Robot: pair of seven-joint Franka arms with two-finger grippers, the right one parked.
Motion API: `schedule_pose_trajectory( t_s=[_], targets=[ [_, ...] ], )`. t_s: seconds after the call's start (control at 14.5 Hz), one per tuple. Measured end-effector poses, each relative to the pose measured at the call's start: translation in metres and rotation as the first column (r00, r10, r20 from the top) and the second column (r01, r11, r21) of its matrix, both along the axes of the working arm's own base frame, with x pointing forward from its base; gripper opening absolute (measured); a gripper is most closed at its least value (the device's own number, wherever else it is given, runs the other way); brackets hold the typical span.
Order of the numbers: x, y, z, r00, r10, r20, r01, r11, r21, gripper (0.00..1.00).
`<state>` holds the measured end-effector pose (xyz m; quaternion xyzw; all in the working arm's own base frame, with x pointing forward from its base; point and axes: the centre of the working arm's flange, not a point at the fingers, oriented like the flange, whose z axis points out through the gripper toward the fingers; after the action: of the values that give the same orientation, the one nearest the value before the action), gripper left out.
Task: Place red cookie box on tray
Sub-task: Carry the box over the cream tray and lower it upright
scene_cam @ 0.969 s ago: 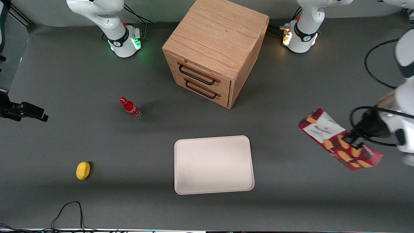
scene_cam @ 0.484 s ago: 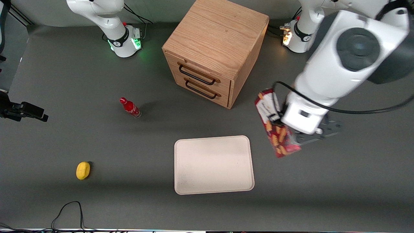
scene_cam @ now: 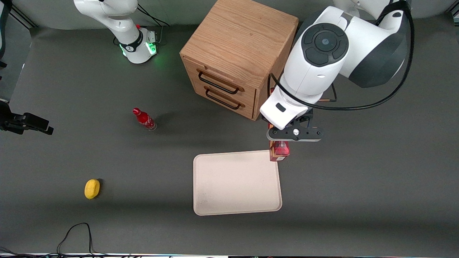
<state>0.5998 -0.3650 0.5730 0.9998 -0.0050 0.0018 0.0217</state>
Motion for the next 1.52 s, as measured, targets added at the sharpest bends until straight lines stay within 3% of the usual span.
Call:
schedule_pose_trajectory(
  t_s=[0.35,0.48,0.69,0.97,1.52],
  targets=[
    [0.044,-0.010,-0.095,1.000,0.019,-0.001,-0.019,1.000,-0.008,0.02],
    [0.062,-0.015,-0.166,0.999,0.022,-0.025,-0.022,1.000,0.002,0.02],
    [0.078,-0.010,-0.232,1.000,0.027,-0.009,-0.027,0.999,0.026,0.02],
    [0.085,-0.004,-0.281,1.000,0.025,0.010,-0.025,0.999,0.037,0.02],
    [0.093,0.001,-0.309,0.998,0.032,0.047,-0.034,0.999,0.030,0.02]
  ],
)
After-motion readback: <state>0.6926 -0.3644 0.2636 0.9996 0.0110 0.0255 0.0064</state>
